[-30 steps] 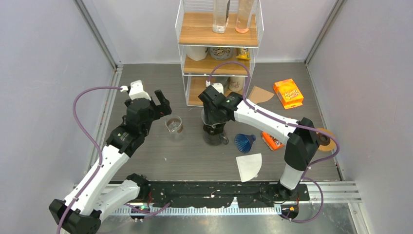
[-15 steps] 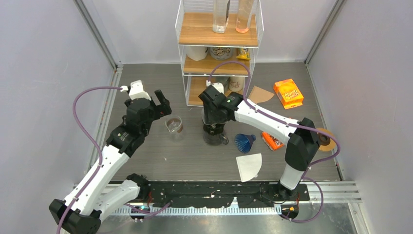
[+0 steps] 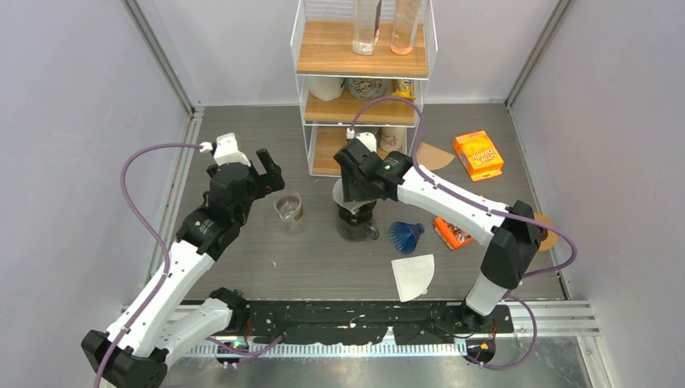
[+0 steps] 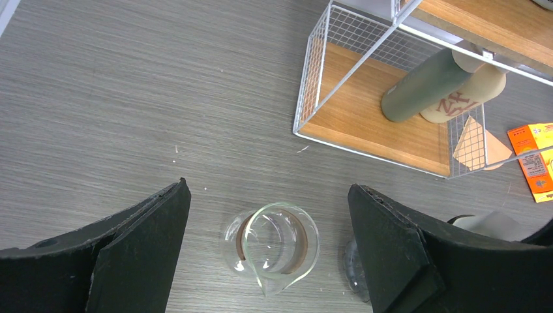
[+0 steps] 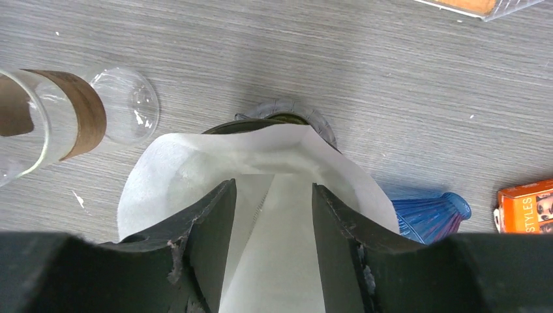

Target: Place the coffee filter in the dripper

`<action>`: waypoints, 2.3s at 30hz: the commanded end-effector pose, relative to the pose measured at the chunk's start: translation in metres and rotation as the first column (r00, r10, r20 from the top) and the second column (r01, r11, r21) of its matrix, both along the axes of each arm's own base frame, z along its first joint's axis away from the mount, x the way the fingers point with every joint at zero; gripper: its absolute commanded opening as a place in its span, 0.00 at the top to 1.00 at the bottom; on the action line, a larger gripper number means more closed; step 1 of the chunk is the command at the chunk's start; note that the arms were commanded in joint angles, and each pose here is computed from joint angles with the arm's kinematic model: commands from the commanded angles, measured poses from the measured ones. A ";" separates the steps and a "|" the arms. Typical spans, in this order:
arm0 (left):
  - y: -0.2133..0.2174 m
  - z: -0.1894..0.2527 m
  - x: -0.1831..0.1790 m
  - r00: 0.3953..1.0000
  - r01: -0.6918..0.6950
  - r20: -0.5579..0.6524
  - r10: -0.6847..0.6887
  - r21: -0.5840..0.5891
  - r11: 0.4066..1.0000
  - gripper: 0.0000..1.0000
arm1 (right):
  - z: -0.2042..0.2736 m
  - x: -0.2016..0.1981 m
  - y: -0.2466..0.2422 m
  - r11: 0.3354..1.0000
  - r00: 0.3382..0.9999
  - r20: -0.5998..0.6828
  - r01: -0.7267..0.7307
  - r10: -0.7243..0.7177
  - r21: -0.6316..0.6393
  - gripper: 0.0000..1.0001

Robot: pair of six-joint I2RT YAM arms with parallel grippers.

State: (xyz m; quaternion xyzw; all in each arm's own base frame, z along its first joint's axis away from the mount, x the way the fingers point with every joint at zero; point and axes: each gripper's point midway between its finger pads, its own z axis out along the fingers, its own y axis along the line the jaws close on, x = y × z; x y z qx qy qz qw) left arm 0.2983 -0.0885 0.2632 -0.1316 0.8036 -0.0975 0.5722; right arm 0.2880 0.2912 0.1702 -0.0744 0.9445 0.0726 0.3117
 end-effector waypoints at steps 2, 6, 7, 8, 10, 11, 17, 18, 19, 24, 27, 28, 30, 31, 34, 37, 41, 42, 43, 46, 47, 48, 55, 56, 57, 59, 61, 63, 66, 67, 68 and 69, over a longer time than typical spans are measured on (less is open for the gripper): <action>0.001 0.014 0.004 0.999 -0.010 0.050 0.011 -0.019 1.000 0.01 | 0.053 0.006 0.000 0.997 0.993 0.116 -0.001 -0.008 0.078 0.47; 0.001 0.014 0.004 0.999 -0.007 0.051 0.008 -0.019 1.000 0.01 | 0.079 0.005 -0.006 0.994 0.986 0.167 -0.002 -0.017 0.111 0.46; 0.001 0.014 0.003 0.999 -0.007 0.052 0.008 -0.021 1.000 0.01 | 0.087 0.005 -0.008 0.993 0.983 0.184 -0.002 -0.020 0.122 0.46; 0.001 0.015 0.003 0.999 -0.006 0.053 0.007 -0.021 1.000 0.01 | 0.101 0.004 -0.012 0.990 0.976 0.216 -0.004 -0.027 0.141 0.45; 0.000 0.014 0.003 0.999 -0.004 0.053 0.005 -0.021 1.000 0.01 | 0.122 0.001 -0.022 0.986 0.962 0.270 -0.003 -0.044 0.169 0.41; 0.000 0.015 0.004 0.999 -0.003 0.054 0.004 -0.022 1.000 0.01 | 0.136 -0.002 -0.030 0.981 0.952 0.300 -0.002 -0.057 0.193 0.39; -0.001 0.016 0.004 0.998 0.008 0.060 -0.006 -0.022 1.000 0.01 | 0.171 -0.008 -0.084 0.967 0.902 0.409 0.036 -0.140 0.252 0.02; -0.002 0.016 0.004 0.998 0.010 0.055 -0.008 -0.020 1.000 0.01 | 0.165 -0.004 -0.098 0.969 0.900 0.407 0.062 -0.158 0.238 0.04; -0.002 0.016 0.004 0.999 0.013 0.053 -0.012 -0.018 1.000 0.01 | 0.173 -0.008 -0.110 0.965 0.888 0.425 0.068 -0.175 0.254 0.04; -0.005 0.015 0.006 0.999 0.024 0.048 -0.023 -0.010 1.000 0.01 | 0.152 -0.005 -0.192 0.936 0.830 0.436 0.275 -0.347 0.222 0.04; -0.006 0.014 0.007 0.999 0.029 0.046 -0.029 -0.005 1.000 0.01 | 0.138 -0.011 -0.240 0.884 0.774 0.427 0.410 -0.467 0.225 0.05; -0.007 0.014 0.008 0.998 0.033 0.046 -0.033 -0.006 0.999 0.01 | 0.127 -0.010 -0.260 0.855 0.750 0.413 0.474 -0.517 0.209 0.05; -0.009 0.013 0.009 0.998 0.041 0.043 -0.041 -0.005 0.999 0.01 | 0.110 -0.013 -0.287 0.805 0.712 0.385 0.565 -0.587 0.182 0.04; -0.010 0.013 0.010 0.998 0.046 0.041 -0.046 -0.005 0.999 0.01 | 0.102 -0.013 -0.296 0.786 0.703 0.366 0.596 -0.610 0.165 0.05; -0.014 0.011 0.012 0.998 0.061 0.030 -0.060 -0.005 0.998 0.01 | 0.069 -0.011 -0.339 0.678 0.629 0.309 0.730 -0.714 0.082 0.05; -0.016 0.009 0.013 0.997 0.070 0.020 -0.070 -0.004 0.998 0.01 | 0.043 -0.009 -0.391 0.542 0.524 0.298 0.840 -0.798 -0.025 0.05; -0.015 0.010 0.013 0.998 0.067 0.019 -0.067 0.006 0.998 0.01 | -0.001 -0.002 -0.439 0.438 0.461 0.206 0.887 -0.863 -0.146 0.05; -0.015 0.010 0.013 0.998 0.066 0.021 -0.066 0.005 0.998 0.01 | -0.014 0.002 -0.447 0.431 0.459 0.183 0.886 -0.870 -0.171 0.05; -0.015 0.010 0.013 0.998 0.066 0.024 -0.066 0.004 0.998 0.01 | -0.022 -0.001 -0.458 0.405 0.434 0.170 0.896 -0.885 -0.181 0.05; -0.016 0.010 0.015 0.997 0.074 0.030 -0.074 0.010 0.997 0.01 | -0.046 0.006 -0.475 0.413 0.441 0.139 0.890 -0.887 -0.192 0.05; -0.017 0.009 0.015 0.997 0.076 0.029 -0.076 0.014 0.997 0.01 | -0.053 0.003 -0.482 0.408 0.436 0.129 0.891 -0.890 -0.197 0.04; -0.017 0.009 0.016 0.996 0.078 0.029 -0.079 0.016 0.997 0.01 | -0.061 0.004 -0.484 0.412 0.438 0.109 0.888 -0.892 -0.203 0.04; -0.017 0.009 0.018 0.997 0.077 0.023 -0.078 0.031 0.997 0.01 | -0.094 0.008 -0.503 0.451 0.466 0.033 0.869 -0.884 -0.203 0.02; -0.017 0.008 0.018 0.997 0.077 0.021 -0.077 0.032 0.997 0.01 | -0.096 0.012 -0.502 0.464 0.476 0.026 0.866 -0.879 -0.186 0.01; -0.017 0.008 0.018 0.997 0.077 0.021 -0.078 0.031 0.997 0.01 | -0.102 0.013 -0.502 0.469 0.479 0.011 0.863 -0.878 -0.190 0.01; -0.016 0.009 0.017 0.997 0.072 0.023 -0.073 0.030 0.997 0.01 | -0.109 0.012 -0.502 0.477 0.486 -0.007 0.855 -0.874 -0.201 0.03; -0.015 0.009 0.017 0.997 0.069 0.025 -0.069 0.031 0.997 0.01 | -0.114 0.011 -0.503 0.476 0.485 -0.011 0.854 -0.874 -0.208 0.06; -0.015 0.009 0.017 0.997 0.070 0.027 -0.071 0.030 0.997 0.01 | -0.117 0.011 -0.500 0.489 0.495 -0.025 0.849 -0.869 -0.202 0.12; -0.015 0.008 0.018 0.997 0.069 0.019 -0.070 0.034 0.997 0.01 | -0.119 0.009 -0.501 0.488 0.494 -0.022 0.848 -0.869 -0.207 0.14; -0.015 0.008 0.019 0.998 0.066 0.017 -0.067 0.035 0.997 0.01 | -0.118 0.007 -0.503 0.477 0.486 -0.015 0.851 -0.874 -0.219 0.15; -0.015 0.007 0.019 0.998 0.064 0.015 -0.065 0.037 0.997 0.01 | -0.119 0.005 -0.504 0.471 0.481 -0.012 0.853 -0.877 -0.226 0.15; -0.014 0.008 0.019 0.998 0.063 0.014 -0.064 0.038 0.997 0.01 | -0.118 0.003 -0.506 0.461 0.473 -0.005 0.855 -0.881 -0.236 0.15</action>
